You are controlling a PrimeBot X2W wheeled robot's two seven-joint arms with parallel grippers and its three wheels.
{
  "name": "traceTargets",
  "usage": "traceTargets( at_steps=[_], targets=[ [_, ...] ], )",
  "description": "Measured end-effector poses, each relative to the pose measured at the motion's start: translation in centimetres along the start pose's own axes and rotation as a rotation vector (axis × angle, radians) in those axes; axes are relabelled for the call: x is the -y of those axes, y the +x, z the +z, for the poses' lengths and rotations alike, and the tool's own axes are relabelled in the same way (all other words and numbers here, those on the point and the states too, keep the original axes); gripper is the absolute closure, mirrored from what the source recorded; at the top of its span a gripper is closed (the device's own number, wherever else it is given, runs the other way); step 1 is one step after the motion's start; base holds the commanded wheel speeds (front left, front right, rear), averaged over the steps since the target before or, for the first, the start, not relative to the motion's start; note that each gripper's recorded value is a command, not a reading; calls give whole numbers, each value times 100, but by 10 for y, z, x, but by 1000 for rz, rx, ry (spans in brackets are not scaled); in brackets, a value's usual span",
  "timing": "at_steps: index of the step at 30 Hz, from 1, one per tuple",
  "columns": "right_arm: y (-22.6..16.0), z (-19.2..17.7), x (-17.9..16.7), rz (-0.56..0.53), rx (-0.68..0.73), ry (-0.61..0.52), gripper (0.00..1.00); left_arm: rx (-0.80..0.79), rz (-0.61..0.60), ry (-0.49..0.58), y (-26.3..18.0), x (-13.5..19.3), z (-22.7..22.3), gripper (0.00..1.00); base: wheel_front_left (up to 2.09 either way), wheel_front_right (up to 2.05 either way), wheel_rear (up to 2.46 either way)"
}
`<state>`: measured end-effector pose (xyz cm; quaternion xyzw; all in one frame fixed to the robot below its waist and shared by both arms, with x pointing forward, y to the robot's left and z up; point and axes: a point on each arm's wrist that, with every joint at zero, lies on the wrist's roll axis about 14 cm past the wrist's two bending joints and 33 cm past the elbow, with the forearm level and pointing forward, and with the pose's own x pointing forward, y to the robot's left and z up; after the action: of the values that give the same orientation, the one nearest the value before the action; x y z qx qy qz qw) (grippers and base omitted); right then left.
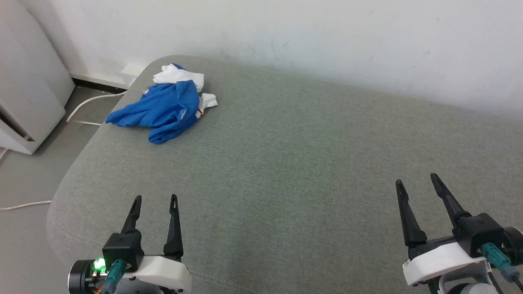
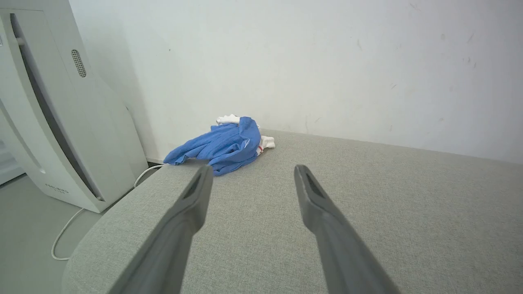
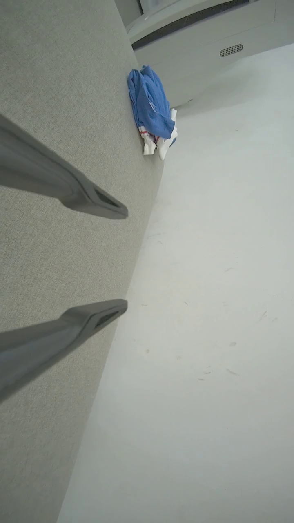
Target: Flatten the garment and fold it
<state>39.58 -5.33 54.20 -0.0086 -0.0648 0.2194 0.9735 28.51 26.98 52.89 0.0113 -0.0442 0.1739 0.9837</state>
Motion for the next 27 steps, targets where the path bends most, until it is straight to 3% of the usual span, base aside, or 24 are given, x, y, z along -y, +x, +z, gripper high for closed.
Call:
traceTargets(
  at_steps=[27],
  targets=[
    [17,0,-44,135,36,19,0,37,151,-3,-32,-43,4,0,0,0,0]
  ],
)
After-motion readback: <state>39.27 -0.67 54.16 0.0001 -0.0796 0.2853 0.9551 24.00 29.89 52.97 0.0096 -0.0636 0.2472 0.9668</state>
